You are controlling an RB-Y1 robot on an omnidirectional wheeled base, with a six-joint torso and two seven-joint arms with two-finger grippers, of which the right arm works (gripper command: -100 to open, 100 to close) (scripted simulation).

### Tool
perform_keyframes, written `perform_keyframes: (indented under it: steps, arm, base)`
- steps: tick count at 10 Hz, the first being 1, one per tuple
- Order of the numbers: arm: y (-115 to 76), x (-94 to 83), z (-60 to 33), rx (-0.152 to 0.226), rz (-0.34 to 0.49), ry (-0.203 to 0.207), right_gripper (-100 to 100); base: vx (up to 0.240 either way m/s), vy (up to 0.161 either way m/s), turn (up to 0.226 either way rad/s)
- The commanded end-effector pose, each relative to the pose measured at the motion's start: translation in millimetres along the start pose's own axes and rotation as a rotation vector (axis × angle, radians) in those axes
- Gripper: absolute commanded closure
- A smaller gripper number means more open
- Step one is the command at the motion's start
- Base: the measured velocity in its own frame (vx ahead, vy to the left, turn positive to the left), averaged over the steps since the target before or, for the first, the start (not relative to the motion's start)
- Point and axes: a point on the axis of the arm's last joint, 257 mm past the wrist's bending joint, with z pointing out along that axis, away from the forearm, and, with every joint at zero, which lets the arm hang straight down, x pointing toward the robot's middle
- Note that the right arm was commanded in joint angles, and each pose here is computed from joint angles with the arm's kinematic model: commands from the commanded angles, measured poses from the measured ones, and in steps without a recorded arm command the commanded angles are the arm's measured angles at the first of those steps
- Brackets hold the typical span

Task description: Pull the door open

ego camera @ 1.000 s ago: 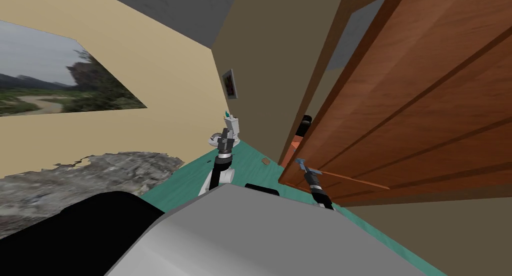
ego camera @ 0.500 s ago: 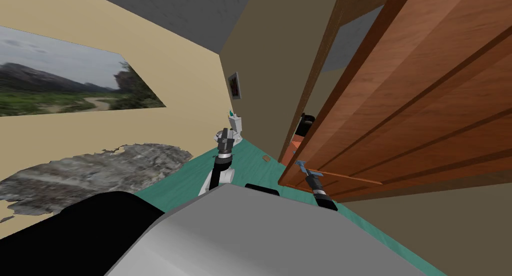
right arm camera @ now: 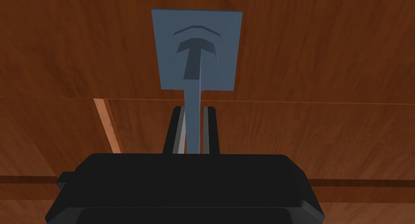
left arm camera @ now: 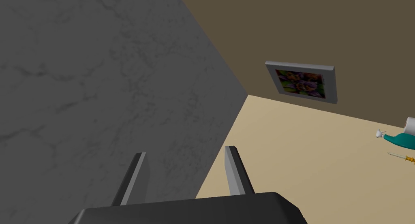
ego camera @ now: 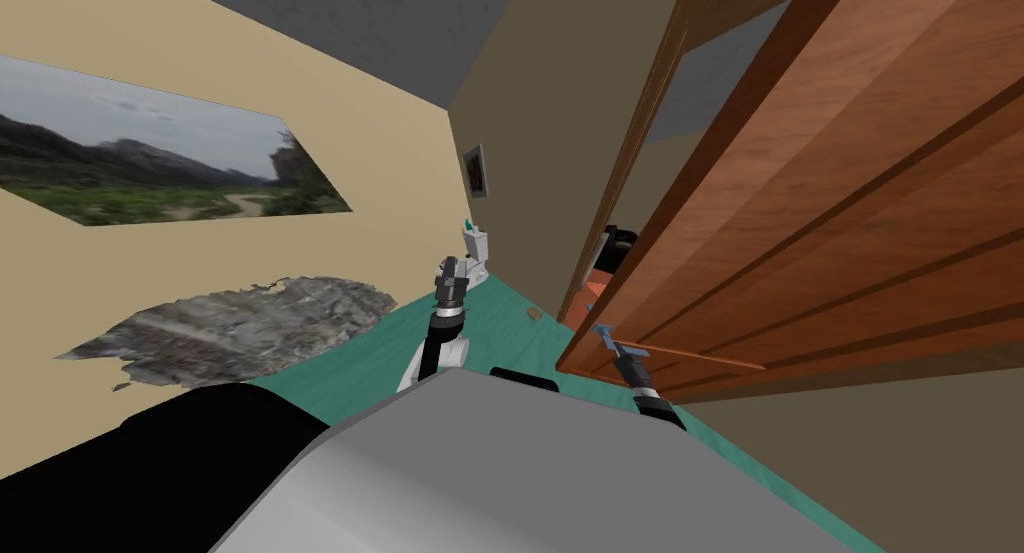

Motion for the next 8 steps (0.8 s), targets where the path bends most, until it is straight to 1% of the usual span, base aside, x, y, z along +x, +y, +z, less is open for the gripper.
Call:
perform_keyframes:
  steps: [1, 2, 4, 5, 6, 8]
  arm:
    - [-0.7, 0.6, -2.8, -0.002, 0.002, 0.007, 100]
    - [-0.8, -0.4, -10.1, -0.003, 0.001, 0.018, 100]
    - [-0.8, -1.1, -15.7, -0.003, 0.001, 0.026, 100]
    - [-0.7, -2.2, -24.1, -0.003, 0.001, 0.038, 100]
    - [-0.7, -2.5, -26.9, -0.003, 0.001, 0.042, 100]
    - [-0.4, -3.6, -37.7, -0.002, 0.002, 0.058, 100]
  base:
    - [-0.133, -0.066, 0.093]
    - [-0.189, -0.082, 0.149]
    - [-0.172, -0.050, 0.095]
    - [-0.182, -0.066, 0.172]
    - [-0.206, -0.082, 0.153]
    - [-0.163, -0.079, 0.145]
